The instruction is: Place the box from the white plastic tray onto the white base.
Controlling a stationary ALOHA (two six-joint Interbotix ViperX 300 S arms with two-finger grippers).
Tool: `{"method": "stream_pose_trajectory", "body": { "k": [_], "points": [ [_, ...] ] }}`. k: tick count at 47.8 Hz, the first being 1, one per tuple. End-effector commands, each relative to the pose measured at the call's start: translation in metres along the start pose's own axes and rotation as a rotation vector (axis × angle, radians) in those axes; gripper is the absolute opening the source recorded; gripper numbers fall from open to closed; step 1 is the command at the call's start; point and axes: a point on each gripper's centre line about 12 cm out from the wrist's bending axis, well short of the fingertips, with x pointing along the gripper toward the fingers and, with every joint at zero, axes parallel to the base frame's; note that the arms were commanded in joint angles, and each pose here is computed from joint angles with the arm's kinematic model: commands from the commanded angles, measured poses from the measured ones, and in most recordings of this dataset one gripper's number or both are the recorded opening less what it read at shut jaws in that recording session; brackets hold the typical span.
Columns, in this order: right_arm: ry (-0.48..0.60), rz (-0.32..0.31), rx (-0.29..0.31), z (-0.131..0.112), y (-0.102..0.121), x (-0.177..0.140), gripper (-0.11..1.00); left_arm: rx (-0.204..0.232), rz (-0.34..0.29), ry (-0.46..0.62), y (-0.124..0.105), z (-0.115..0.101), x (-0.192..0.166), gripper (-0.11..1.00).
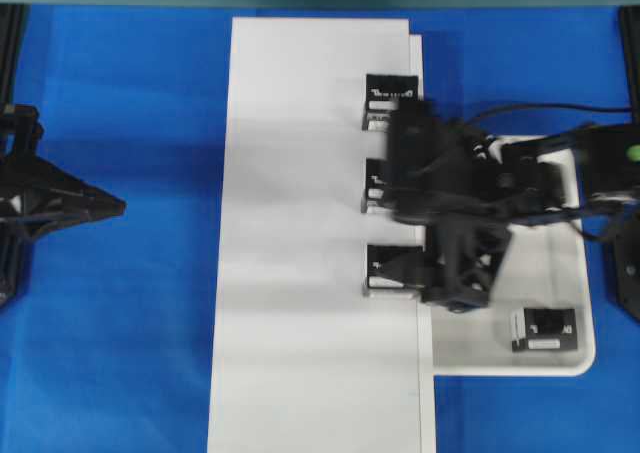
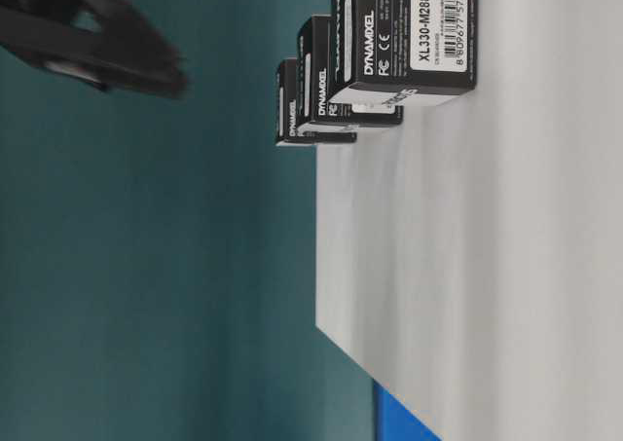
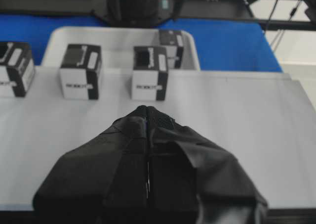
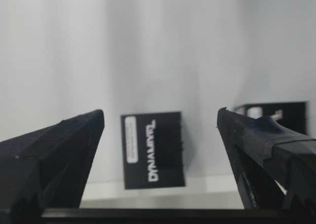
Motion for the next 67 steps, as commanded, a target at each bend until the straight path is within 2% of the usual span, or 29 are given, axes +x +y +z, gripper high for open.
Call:
{"method": "stream_pose_trajectory", "body": {
  "k": [1, 13, 26, 42, 54, 59, 67],
  "points": [
    [-0.109, -0.003, -0.014, 0.006, -0.002, -0.021, 0.97, 0.003, -0.002, -0.023, -0.001, 0.01, 0.001, -0.07],
    [-0.358, 0.02, -0.023, -0.004, -0.004, -0.058, 0.97, 0.006, -0.018, -0.028, -0.004, 0.011, 0.001, -0.07],
    [-0.415, 0.027, -0.018, -0.025, -0.007, -0.082, 0.97, 0.021, -0.014, -0.043, -0.003, 0.017, 0.001, -0.07],
    [-0.501, 0.015, -0.003, -0.047, -0.015, -0.114, 0.97, 0.018, -0.016, -0.099, -0.004, 0.031, 0.001, -0.07],
    [-0.64, 0.031, -0.001, -0.07, -0.017, -0.148, 0.97, 0.012, -0.025, -0.122, -0.006, 0.038, 0.0, -0.07],
    [-0.681, 0.035, -0.001, -0.082, -0.018, -0.159, 0.97, 0.009, -0.047, -0.156, -0.01, 0.043, -0.002, -0.07],
    [-0.737, 0.042, 0.0, -0.101, -0.019, -0.171, 0.97, 0.012, -0.048, -0.173, -0.01, 0.046, -0.006, -0.07]
  ]
}}
